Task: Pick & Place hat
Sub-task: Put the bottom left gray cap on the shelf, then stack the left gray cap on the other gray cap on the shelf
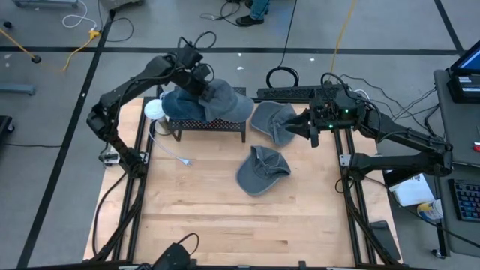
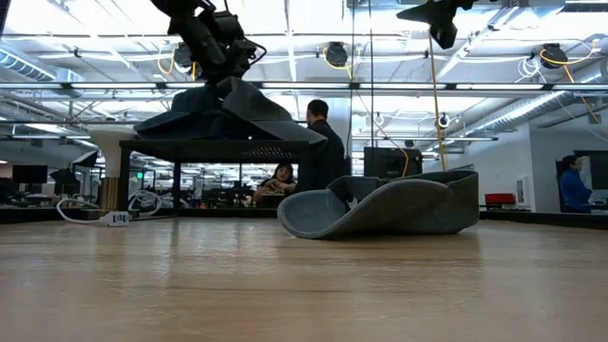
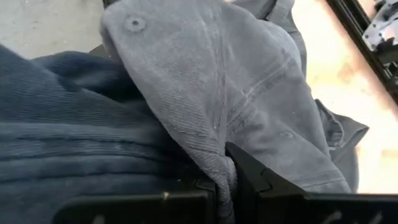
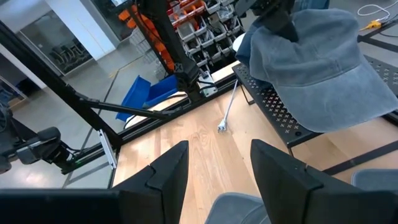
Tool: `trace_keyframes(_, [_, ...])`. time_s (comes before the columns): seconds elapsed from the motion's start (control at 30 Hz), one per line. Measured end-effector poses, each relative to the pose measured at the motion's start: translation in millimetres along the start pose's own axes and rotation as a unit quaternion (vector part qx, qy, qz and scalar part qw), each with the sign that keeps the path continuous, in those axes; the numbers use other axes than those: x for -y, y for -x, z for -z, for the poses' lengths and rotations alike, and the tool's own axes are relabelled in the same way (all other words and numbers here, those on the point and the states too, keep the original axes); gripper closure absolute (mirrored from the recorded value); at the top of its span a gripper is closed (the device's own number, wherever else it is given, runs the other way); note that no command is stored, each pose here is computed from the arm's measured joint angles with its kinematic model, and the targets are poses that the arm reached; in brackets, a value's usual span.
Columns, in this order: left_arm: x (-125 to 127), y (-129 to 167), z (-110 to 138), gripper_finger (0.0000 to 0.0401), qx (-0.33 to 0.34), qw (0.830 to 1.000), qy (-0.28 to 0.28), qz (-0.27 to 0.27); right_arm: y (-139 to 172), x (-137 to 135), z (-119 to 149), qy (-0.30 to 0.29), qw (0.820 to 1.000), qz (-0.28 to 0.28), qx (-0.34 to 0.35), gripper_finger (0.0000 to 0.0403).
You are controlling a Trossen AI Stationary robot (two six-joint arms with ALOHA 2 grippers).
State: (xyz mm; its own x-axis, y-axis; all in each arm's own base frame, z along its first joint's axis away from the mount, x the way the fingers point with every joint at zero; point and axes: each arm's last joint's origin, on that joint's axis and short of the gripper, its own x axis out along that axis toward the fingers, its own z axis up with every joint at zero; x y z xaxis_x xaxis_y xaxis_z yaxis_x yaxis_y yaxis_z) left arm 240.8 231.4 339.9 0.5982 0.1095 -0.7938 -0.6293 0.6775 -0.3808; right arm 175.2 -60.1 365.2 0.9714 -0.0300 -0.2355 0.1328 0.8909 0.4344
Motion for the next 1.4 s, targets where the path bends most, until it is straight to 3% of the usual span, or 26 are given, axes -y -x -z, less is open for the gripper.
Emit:
trace_keyframes(0.1, [1,1,0,0.0360,0.004,1.000,0.008,0.000,0,0,0,0.000,1.000,0.000,0.000,0.0234])
trace_keyframes(0.43, [1,26,2,0.0177,0.039,0.998,0.051,-0.008,0,0,0,0.000,1.000,-0.001,0.000,0.0234])
trace_keyframes(0.63, [8,54,9,0.0117,0.086,0.994,0.051,-0.046,0,0,0,0.000,1.000,0.005,0.003,0.0234])
trace_keyframes(0.83, [20,85,21,0.0092,0.131,0.989,0.037,-0.052,-1,2,0,-0.028,0.999,0.024,0.008,0.0234])
trace_keyframes(1.07, [45,121,43,0.0096,0.176,0.984,0.035,-0.014,-13,-9,8,0.048,0.998,-0.015,-0.027,0.0217])
trace_keyframes(1.23, [58,145,60,0.0110,0.203,0.978,0.042,0.014,-35,-21,22,0.095,0.993,-0.007,-0.069,0.0207])
trace_keyframes(1.4, [68,159,72,0.0121,0.211,0.976,0.026,0.054,-56,-40,30,0.178,0.974,0.025,-0.138,0.0206])
